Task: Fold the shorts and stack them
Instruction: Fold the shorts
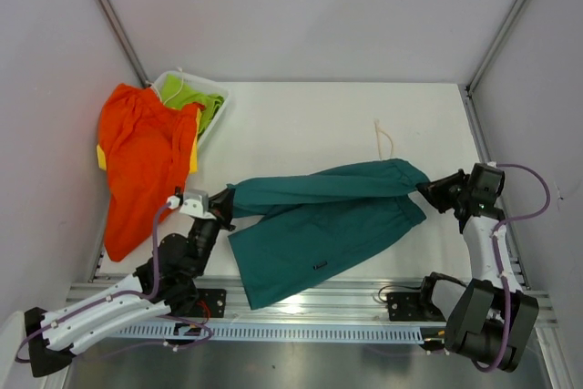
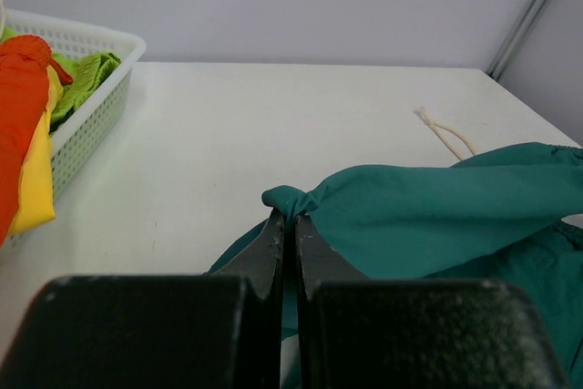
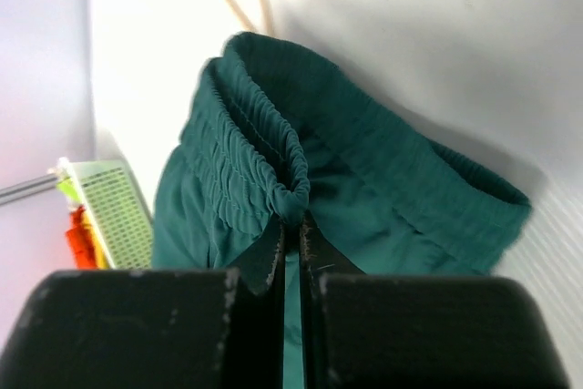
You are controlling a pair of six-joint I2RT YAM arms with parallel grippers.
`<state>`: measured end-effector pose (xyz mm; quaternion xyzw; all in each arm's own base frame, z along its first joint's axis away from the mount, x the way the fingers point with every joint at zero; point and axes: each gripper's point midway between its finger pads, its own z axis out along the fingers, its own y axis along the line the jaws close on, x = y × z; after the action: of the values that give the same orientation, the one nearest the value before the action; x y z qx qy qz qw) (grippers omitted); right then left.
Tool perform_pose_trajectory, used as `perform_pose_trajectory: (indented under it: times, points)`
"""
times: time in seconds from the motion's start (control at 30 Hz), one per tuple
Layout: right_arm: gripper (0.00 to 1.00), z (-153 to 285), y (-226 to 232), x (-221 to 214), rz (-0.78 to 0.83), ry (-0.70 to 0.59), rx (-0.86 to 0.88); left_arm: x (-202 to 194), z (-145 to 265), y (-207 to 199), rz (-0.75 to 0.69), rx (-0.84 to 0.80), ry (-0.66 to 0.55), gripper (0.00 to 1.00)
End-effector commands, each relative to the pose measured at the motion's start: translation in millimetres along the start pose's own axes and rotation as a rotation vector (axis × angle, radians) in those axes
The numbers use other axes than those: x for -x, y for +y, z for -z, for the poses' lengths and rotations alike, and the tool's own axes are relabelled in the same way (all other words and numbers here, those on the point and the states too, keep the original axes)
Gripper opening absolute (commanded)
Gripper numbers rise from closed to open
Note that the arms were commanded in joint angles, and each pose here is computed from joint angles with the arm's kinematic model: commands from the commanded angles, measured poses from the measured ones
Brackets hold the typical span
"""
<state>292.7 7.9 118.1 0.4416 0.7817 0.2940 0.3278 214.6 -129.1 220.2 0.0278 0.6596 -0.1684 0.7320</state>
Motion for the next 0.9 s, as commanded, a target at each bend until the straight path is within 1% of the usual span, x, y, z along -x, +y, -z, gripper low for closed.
perform_pose_trajectory:
  times: [0.0, 0.13, 0.27, 0.4, 0.57, 0.73, 0.87]
  points:
    - [0.00, 7.9, -34.4, -10.2, 0.000, 0.033, -0.180, 7.1, 0.2, -8.7, 0.006, -0.050, -0.025, 0.00]
    - [0.00, 14.5, -61.4, -17.0, -0.009, 0.041, -0.306, 8.4, 1.6, -17.5, 0.010, -0.104, -0.026, 0.00]
    - [0.00, 22.0, -75.0, -17.6, -0.018, 0.027, -0.379, 9.5, 6.8, -31.9, 0.015, -0.201, -0.033, 0.00]
    - [0.00, 32.4, -84.8, -23.6, -0.020, 0.042, -0.444, 11.2, 10.9, -32.7, 0.026, -0.223, -0.045, 0.00]
    - [0.00, 39.4, -97.2, -30.3, -0.018, 0.039, -0.486, 8.4, 13.3, -33.2, 0.020, -0.238, -0.040, 0.00]
    - [0.00, 27.3, -106.5, -31.8, -0.029, 0.054, -0.501, 3.3, 17.3, -47.0, 0.005, -0.320, -0.022, 0.00]
    - [0.00, 14.9, -113.4, -31.9, -0.027, 0.065, -0.505, 1.0, 20.3, -51.8, 0.005, -0.354, -0.009, 0.00]
